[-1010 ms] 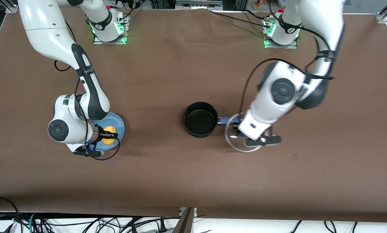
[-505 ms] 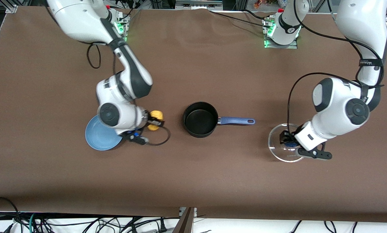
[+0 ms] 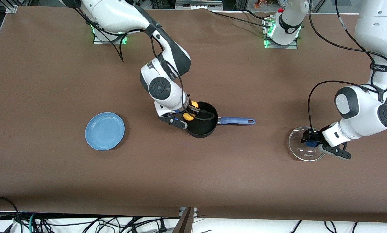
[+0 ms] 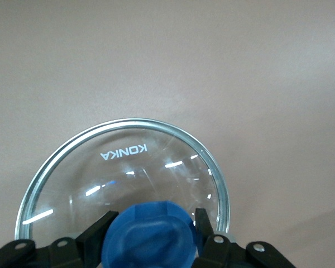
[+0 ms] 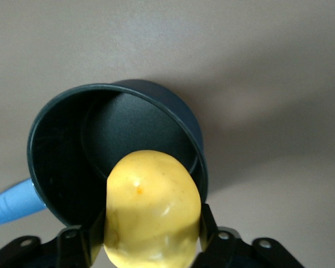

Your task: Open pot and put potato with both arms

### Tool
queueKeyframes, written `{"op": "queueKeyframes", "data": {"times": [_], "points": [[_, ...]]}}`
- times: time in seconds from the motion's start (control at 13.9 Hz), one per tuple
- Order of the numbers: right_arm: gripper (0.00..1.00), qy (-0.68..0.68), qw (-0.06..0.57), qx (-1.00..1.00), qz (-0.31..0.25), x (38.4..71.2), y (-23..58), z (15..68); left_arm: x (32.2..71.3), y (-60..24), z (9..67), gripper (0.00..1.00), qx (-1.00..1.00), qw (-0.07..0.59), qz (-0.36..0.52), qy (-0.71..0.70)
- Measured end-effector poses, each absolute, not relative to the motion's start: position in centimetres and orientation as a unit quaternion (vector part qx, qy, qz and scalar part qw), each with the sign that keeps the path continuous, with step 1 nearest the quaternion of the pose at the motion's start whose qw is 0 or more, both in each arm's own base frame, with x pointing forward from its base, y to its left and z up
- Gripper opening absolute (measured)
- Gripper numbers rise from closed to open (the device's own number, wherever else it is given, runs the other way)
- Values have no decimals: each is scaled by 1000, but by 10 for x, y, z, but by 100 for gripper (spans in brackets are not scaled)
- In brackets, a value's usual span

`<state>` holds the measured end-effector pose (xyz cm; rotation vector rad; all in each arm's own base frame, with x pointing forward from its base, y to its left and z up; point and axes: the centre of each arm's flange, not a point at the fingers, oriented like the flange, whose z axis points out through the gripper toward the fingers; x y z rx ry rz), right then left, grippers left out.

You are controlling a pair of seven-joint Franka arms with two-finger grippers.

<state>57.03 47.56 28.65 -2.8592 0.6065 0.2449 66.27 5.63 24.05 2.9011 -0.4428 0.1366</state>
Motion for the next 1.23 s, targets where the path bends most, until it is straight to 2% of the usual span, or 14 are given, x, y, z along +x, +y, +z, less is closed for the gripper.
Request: {"op": "queueKeyframes", "data": {"times": [0.22,0.43,0.51,0.72,0.87,1.01,1.23], "points": [[100,197,103,-972,80,579,468,288,654,65,210,62,981,99,47,-158],[100,197,95,-972,83,593,454,320,652,71,205,67,982,109,50,-148],[100,195,89,-973,80,604,434,335,652,71,207,73,982,109,51,-148],[100,138,58,-984,101,643,317,388,656,69,235,100,982,120,38,-142],[100,107,49,-988,100,654,242,422,659,66,271,100,982,130,21,-135],[100,76,51,-991,96,640,185,453,660,66,313,100,985,123,2,-124],[100,52,55,-993,93,591,112,501,654,51,378,100,992,86,-36,-81]]}}
